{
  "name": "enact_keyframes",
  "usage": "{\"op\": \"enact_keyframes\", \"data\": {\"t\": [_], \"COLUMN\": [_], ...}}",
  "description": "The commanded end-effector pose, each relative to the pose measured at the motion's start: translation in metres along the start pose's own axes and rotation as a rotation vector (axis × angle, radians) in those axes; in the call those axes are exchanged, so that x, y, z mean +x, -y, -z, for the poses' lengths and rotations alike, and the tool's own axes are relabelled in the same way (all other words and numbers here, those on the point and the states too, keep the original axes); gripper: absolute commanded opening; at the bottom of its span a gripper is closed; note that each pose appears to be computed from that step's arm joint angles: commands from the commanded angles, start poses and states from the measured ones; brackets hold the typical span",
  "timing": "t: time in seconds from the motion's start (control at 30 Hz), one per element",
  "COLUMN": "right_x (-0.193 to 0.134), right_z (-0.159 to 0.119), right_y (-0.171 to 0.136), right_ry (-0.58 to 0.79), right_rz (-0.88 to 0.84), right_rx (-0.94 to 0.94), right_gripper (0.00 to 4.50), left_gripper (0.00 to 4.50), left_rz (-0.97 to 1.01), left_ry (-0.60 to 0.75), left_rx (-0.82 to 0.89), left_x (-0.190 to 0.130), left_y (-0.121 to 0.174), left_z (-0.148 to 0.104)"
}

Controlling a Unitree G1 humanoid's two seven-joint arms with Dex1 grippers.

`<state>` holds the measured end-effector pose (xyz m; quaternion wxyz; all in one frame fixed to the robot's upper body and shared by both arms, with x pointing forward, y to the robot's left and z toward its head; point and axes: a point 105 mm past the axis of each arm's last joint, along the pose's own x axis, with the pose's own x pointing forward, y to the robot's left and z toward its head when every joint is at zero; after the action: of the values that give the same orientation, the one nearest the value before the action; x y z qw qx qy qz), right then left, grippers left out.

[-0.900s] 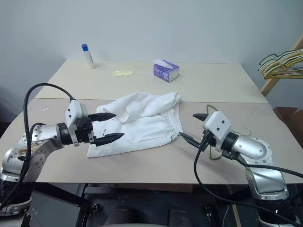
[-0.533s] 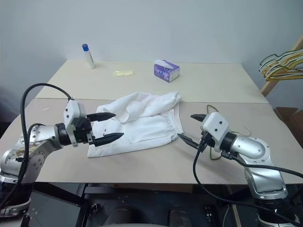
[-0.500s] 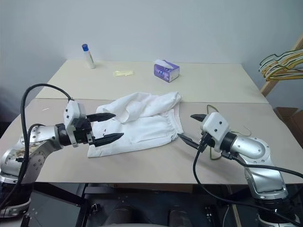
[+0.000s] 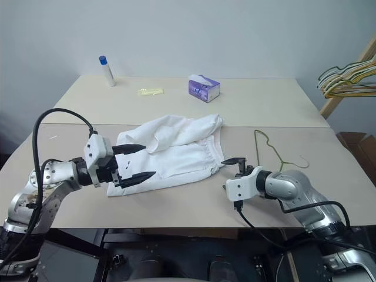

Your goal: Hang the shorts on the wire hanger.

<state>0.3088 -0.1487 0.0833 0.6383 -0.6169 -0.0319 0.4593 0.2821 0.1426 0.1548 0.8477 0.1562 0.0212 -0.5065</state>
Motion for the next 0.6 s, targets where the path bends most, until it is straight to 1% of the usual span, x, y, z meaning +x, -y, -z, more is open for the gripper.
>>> {"op": "enact_keyframes", "data": {"t": [0.03, 0.23, 0.27, 0.37, 0.47, 0.53, 0.6], "right_x": [0.016, 0.052, 0.057, 0.066, 0.069, 0.069, 0.069], "right_z": [0.007, 0.021, 0.021, 0.017, 0.012, 0.011, 0.011], "right_y": [0.013, 0.023, 0.023, 0.024, 0.025, 0.025, 0.025], "right_ry": [-0.042, -0.097, -0.093, -0.06, -0.032, -0.023, -0.019], "right_rz": [0.045, 0.049, 0.043, 0.041, 0.046, 0.046, 0.048], "right_rx": [-0.102, -0.195, -0.207, -0.223, -0.23, -0.237, -0.239], "right_gripper": [4.49, 4.49, 4.32, 3.6, 2.51, 1.87, 1.06], "left_gripper": [4.46, 4.46, 4.49, 4.5, 4.5, 4.5, 4.5], "left_rz": [0.003, 0.01, 0.007, 0.003, 0.006, 0.013, 0.023], "left_ry": [0.031, 0.019, 0.013, -0.005, -0.052, -0.095, -0.138], "left_rx": [0.044, 0.044, 0.046, 0.046, 0.054, 0.064, 0.08], "left_x": [0.002, 0.0, -0.001, -0.004, -0.011, -0.015, -0.018], "left_y": [-0.001, 0.002, 0.002, 0.003, 0.005, 0.007, 0.008], "left_z": [-0.011, -0.009, -0.008, -0.005, 0.003, 0.01, 0.017]}}
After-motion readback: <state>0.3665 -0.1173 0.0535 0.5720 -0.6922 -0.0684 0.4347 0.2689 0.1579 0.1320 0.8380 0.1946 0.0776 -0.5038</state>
